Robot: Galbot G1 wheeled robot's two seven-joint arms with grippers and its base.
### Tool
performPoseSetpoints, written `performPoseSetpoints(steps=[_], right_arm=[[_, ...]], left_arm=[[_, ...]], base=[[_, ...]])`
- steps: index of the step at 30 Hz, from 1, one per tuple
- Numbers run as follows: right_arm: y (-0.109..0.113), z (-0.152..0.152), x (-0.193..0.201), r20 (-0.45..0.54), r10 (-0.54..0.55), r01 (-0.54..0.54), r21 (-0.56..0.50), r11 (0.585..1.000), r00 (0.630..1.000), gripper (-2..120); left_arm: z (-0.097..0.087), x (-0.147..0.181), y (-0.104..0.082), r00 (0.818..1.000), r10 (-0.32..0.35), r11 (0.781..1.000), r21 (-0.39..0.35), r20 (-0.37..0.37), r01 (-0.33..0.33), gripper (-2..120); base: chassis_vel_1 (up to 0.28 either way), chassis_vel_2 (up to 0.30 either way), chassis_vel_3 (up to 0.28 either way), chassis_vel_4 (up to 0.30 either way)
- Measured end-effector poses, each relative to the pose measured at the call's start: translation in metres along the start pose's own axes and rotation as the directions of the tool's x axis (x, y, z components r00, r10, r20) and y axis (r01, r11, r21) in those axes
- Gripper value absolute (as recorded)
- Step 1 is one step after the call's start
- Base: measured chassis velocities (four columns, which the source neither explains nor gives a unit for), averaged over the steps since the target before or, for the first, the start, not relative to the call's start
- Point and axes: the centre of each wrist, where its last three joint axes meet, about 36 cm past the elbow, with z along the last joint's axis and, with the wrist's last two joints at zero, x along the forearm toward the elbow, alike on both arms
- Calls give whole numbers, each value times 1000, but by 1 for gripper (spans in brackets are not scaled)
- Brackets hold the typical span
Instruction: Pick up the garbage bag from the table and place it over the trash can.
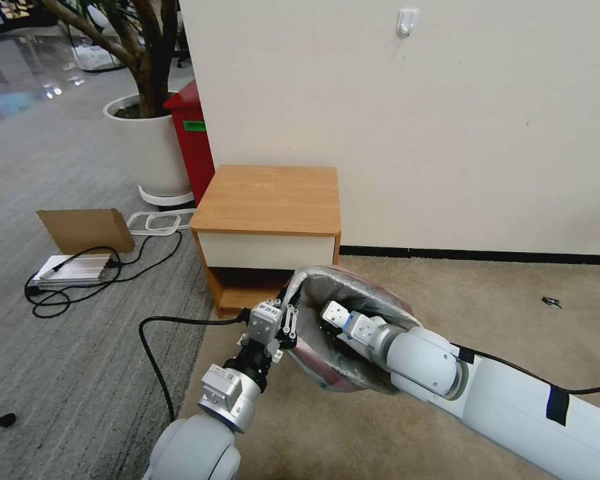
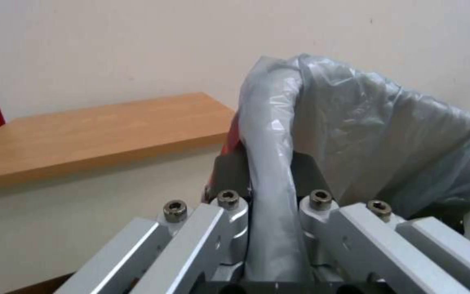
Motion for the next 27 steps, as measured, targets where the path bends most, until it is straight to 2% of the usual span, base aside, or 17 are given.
performPoseSetpoints(steps=[10,15,17,19,21,24,26,27], right_arm=[[4,-6,29,39,-25,27,-61,998,999,0],[-2,-6,45,46,-24,28,-88,996,999,0],[-4,-7,54,56,-28,34,-111,993,998,0],[-6,-7,58,62,-27,34,-121,992,998,0],[-8,-10,75,87,-44,58,-172,983,995,0],[-12,-9,89,124,-51,78,-226,971,991,0],[-6,-2,102,182,-39,89,-277,957,983,0],[-2,1,107,214,5,63,-309,949,977,0]], left_arm=[[12,-5,10,998,-47,998,44,-40,49,7],[23,-10,8,993,-69,990,120,-96,81,7],[32,-12,8,987,-92,979,167,-135,114,7],[35,-13,8,984,-99,975,183,-149,126,7],[44,-14,9,969,-134,951,248,-209,185,7],[50,-15,11,955,-161,930,286,-250,231,7],[56,-15,14,938,-189,901,330,-289,283,7],[58,-13,17,928,-205,881,354,-310,313,7]], base=[[0,0,0,0],[0,0,0,0],[0,0,0,0],[0,0,0,0],[0,0,0,0],[0,0,0,0],[0,0,0,0],[0,0,0,0]])
